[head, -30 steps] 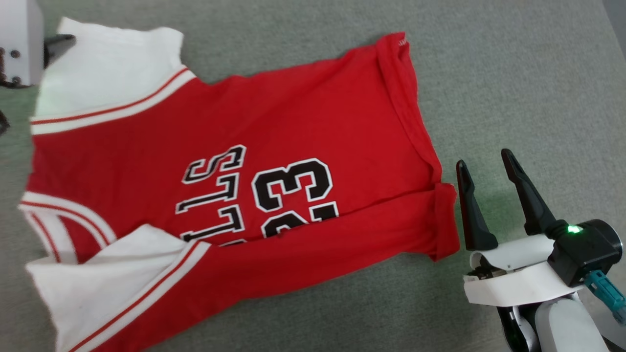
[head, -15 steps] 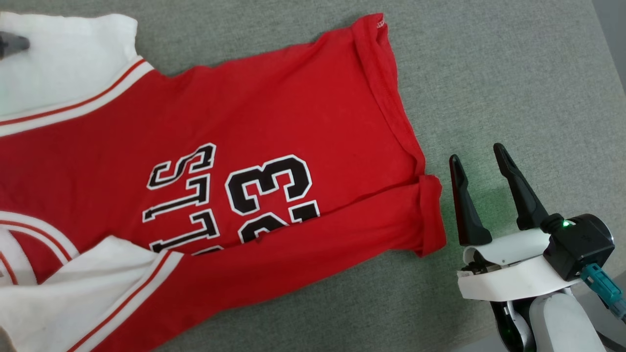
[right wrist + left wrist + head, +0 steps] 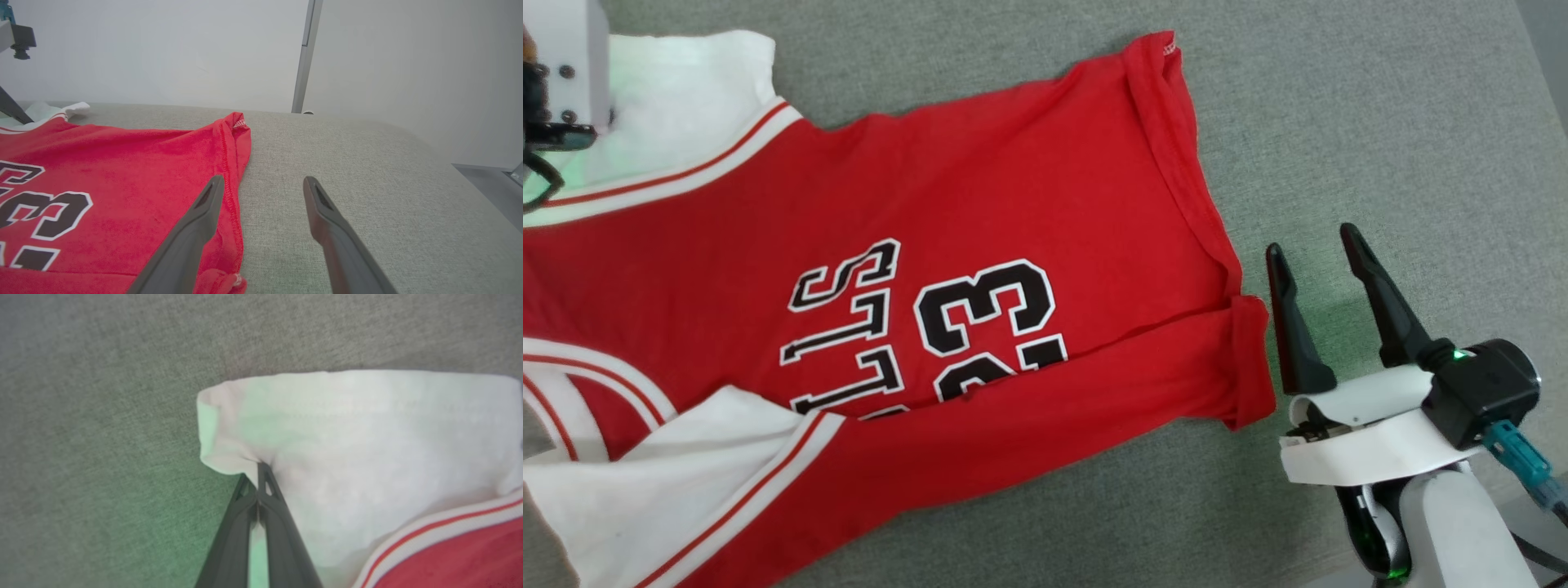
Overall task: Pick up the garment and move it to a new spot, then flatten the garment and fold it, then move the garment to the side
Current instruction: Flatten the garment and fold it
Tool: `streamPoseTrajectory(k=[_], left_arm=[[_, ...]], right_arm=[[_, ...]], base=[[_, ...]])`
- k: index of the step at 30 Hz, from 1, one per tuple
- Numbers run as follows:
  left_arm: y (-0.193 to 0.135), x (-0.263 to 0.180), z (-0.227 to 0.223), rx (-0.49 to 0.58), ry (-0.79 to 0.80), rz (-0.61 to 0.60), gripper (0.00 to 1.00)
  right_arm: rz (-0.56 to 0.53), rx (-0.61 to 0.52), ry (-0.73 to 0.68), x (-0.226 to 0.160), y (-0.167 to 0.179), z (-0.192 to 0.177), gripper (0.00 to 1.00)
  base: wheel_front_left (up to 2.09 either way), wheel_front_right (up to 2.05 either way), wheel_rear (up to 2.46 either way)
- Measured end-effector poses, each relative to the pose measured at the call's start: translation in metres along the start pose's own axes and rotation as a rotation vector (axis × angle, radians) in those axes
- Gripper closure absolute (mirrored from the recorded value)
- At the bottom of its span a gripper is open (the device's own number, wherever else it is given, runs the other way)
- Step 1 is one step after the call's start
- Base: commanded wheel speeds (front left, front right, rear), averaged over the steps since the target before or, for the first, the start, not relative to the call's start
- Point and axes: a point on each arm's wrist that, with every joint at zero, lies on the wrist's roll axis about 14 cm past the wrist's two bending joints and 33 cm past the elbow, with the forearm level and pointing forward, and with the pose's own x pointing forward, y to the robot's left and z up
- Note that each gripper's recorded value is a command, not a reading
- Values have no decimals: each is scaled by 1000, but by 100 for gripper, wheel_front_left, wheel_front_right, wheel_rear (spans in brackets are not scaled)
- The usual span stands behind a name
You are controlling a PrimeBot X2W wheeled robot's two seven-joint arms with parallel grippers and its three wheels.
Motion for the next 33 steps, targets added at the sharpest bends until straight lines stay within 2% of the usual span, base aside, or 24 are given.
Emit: streamPoseTrajectory(k=[8,11,19,27,33], left_arm=[[-14,-23,16,87,-148,-12,100],[-10,-35,15,81,-178,-3,100],[-17,-56,12,90,-246,-22,100],[-12,-60,9,79,-279,-27,100],[-10,-53,13,72,-291,-35,100]], right_arm=[[65,12,24,20,1,10,0],[125,-19,107,39,2,18,0],[235,-11,384,96,11,31,0],[286,-7,782,110,30,-14,0],[259,-36,986,110,26,-43,0]], base=[[0,0,0],[0,0,0],[0,0,0],[0,0,0],[0,0,0]])
